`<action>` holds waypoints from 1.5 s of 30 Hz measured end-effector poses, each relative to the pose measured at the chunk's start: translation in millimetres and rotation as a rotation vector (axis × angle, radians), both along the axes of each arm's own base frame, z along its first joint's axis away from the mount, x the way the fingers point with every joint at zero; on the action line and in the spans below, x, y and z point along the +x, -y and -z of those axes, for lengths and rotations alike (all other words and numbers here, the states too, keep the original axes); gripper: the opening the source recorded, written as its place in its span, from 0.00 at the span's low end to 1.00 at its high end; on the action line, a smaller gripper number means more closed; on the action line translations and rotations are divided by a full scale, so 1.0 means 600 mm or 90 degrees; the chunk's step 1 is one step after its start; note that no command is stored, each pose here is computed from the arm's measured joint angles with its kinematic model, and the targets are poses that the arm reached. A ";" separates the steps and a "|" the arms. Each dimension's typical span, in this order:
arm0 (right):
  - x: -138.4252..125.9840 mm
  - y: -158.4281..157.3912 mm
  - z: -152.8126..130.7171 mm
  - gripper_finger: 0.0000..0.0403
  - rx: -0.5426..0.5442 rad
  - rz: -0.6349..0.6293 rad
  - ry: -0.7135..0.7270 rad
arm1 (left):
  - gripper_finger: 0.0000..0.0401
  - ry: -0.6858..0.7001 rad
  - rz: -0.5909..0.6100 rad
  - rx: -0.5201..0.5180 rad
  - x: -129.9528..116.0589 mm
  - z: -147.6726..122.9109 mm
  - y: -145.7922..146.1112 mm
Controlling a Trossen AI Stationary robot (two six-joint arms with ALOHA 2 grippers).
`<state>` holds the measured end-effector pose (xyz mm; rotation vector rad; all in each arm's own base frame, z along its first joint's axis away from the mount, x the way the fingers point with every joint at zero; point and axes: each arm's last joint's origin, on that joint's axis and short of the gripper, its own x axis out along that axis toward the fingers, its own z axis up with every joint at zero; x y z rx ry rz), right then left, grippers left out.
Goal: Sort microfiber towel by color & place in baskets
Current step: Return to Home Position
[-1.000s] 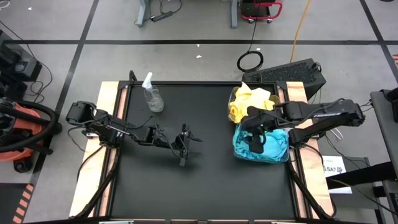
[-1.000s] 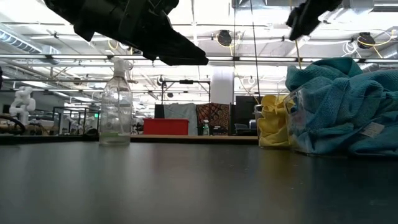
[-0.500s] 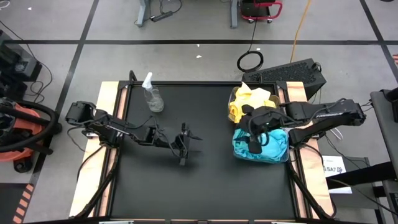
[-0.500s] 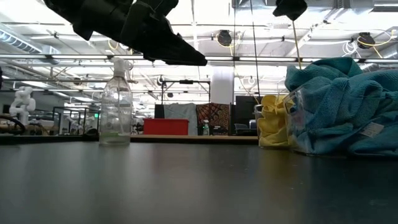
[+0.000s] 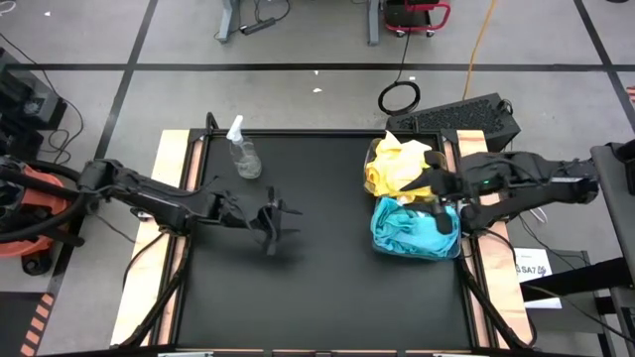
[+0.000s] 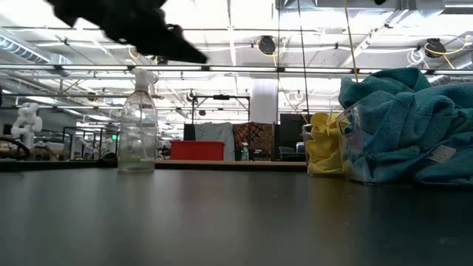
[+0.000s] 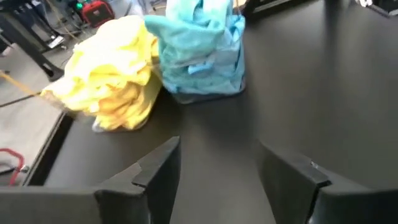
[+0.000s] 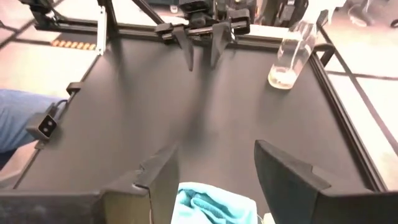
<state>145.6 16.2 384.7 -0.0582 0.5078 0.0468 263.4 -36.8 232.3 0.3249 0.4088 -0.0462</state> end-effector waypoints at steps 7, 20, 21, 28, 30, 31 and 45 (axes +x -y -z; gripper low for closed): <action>-0.057 0.007 0.053 0.49 0.015 0.003 0.062 | 0.48 0.052 -0.041 -0.023 -0.081 0.008 -0.017; -0.087 0.007 0.179 0.49 0.064 -0.048 0.242 | 0.48 0.182 0.007 -0.098 -0.178 0.037 -0.027; -0.086 0.007 0.188 0.49 0.062 -0.049 0.245 | 0.48 0.187 0.009 -0.100 -0.183 0.043 -0.028; -0.086 0.007 0.228 0.49 0.042 -0.058 0.286 | 0.48 0.244 0.014 -0.125 -0.211 0.074 -0.032; -0.091 0.007 0.235 0.49 0.027 -0.062 0.295 | 0.48 0.255 0.015 -0.126 -0.217 0.081 -0.033; -0.093 0.008 0.238 0.49 0.022 -0.063 0.301 | 0.48 0.263 0.015 -0.127 -0.220 0.085 -0.033; -0.104 0.010 0.282 0.35 -0.009 -0.061 0.406 | 0.48 0.300 0.005 -0.113 -0.242 0.097 -0.038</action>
